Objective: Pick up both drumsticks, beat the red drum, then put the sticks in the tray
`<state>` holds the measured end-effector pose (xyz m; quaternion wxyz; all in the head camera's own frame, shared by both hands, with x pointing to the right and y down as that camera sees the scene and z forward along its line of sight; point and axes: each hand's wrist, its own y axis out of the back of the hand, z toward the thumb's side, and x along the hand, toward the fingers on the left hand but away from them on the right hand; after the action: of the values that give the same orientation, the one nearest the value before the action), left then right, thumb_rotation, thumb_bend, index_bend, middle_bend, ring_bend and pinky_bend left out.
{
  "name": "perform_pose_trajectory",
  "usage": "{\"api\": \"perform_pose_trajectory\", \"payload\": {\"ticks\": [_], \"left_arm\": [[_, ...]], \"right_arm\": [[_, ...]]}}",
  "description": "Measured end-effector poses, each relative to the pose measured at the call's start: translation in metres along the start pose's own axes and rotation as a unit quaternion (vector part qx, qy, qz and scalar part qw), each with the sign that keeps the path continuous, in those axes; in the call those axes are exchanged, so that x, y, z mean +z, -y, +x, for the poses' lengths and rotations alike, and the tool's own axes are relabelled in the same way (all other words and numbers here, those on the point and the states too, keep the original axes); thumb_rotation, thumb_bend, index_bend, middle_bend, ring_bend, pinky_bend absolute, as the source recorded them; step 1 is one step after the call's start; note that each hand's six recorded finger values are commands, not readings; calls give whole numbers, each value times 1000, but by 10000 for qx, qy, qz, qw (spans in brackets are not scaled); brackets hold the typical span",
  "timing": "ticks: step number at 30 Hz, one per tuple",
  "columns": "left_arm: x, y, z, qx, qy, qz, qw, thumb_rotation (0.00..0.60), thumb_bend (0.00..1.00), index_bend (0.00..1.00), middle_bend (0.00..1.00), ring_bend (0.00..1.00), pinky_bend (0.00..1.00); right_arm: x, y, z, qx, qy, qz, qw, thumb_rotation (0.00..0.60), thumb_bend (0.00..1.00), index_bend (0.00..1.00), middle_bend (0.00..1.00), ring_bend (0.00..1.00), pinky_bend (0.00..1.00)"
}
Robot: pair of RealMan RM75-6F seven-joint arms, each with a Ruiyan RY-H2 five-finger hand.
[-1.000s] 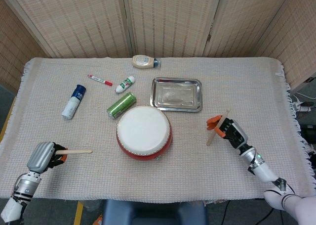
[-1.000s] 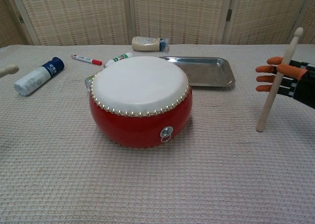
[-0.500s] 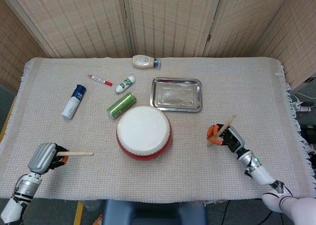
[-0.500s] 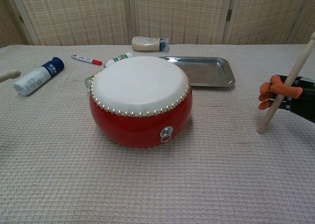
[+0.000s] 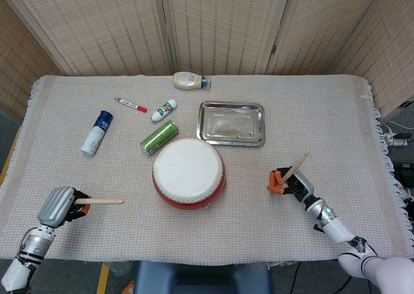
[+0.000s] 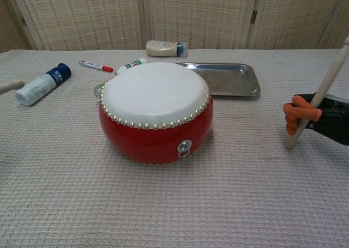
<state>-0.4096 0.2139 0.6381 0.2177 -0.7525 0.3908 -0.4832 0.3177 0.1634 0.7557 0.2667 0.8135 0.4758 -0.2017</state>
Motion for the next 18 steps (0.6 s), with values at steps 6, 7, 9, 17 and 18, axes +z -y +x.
{"api": "perform_pose_trajectory", "payload": {"ticks": [6,7,9,17,18], "left_arm": [[-1,1,0,-10,3,-13,10000,600,632,1000,1000,1000,1000],[-1,1,0,-12,-1,-15,10000,600,633,1000,1000,1000,1000],[-2,1,0,-14,-8,-18,10000,600,633,1000,1000,1000,1000],[-4,2,0,-33,-28,-29,10000,600,633,1000,1000,1000,1000],[-5,2,0,-37,-30,-26,10000,600,632,1000,1000,1000,1000]], "right_arm": [[-8,6,-2,23,131,133,9998,600,60,871,684,639,637],[-9,7,-3,28,147,150,9998,600,62,876,688,643,644],[-11,9,-4,40,176,186,9997,600,94,908,707,658,661],[-17,17,-9,90,249,347,9990,600,339,1000,869,819,796],[-18,18,-10,101,261,382,9989,600,375,1000,884,838,815]]}}
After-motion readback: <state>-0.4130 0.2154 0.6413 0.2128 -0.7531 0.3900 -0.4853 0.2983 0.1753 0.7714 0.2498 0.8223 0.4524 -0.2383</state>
